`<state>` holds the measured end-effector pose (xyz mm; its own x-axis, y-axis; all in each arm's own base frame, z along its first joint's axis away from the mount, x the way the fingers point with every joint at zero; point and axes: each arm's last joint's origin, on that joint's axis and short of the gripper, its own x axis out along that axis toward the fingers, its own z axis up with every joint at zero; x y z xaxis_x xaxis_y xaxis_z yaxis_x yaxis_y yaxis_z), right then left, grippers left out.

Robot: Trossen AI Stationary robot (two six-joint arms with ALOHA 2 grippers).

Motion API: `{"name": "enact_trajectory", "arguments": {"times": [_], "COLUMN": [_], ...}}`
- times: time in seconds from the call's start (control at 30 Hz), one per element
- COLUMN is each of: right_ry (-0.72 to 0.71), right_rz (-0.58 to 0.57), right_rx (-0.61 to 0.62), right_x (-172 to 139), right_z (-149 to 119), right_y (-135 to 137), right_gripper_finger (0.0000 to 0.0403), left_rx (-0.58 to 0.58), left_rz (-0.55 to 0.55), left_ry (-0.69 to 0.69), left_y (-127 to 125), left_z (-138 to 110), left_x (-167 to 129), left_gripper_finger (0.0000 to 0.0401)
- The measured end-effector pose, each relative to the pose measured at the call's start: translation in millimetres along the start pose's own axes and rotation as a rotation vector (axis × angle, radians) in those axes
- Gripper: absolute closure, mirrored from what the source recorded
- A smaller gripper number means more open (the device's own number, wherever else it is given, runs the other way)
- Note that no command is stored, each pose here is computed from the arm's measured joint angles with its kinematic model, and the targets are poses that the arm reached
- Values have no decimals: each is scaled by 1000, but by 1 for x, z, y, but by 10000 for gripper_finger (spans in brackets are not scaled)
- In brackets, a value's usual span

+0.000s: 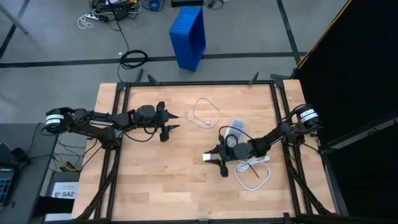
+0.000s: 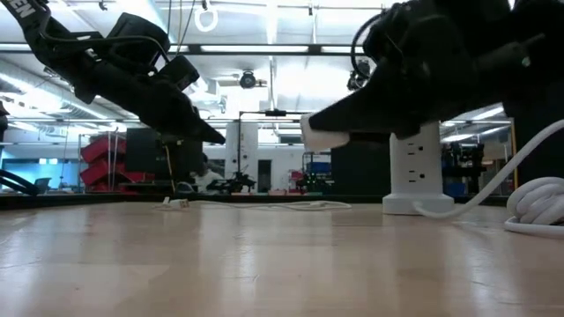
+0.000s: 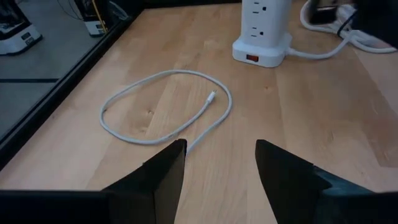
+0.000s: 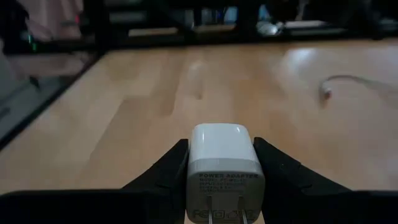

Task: Insert USB
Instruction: Remove the charger cable from the charger adapter

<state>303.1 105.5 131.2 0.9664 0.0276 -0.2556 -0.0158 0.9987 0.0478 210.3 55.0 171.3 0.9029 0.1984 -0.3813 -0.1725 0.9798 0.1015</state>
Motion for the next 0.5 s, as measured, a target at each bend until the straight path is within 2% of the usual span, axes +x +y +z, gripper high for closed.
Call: {"name": "enact_trajectory", "arguments": {"times": [0.2,0.4,0.5], "right_ry": [83,188,166], "right_rz": [-25,-83,-48], "right_rx": [-23,68,101], "right_x": [9,28,39], "right_z": [-4,-35,-38], "right_y": [2,-20,-25], "right_gripper_finger": [291,291,291], "left_rx": [-1,-1,-1], "left_rz": [0,0,-1], "left_ry": [1,-2,3], "left_y": [0,0,0], "left_z": [0,0,0], "left_x": [0,0,0], "left_gripper_finger": [219,219,219]}}
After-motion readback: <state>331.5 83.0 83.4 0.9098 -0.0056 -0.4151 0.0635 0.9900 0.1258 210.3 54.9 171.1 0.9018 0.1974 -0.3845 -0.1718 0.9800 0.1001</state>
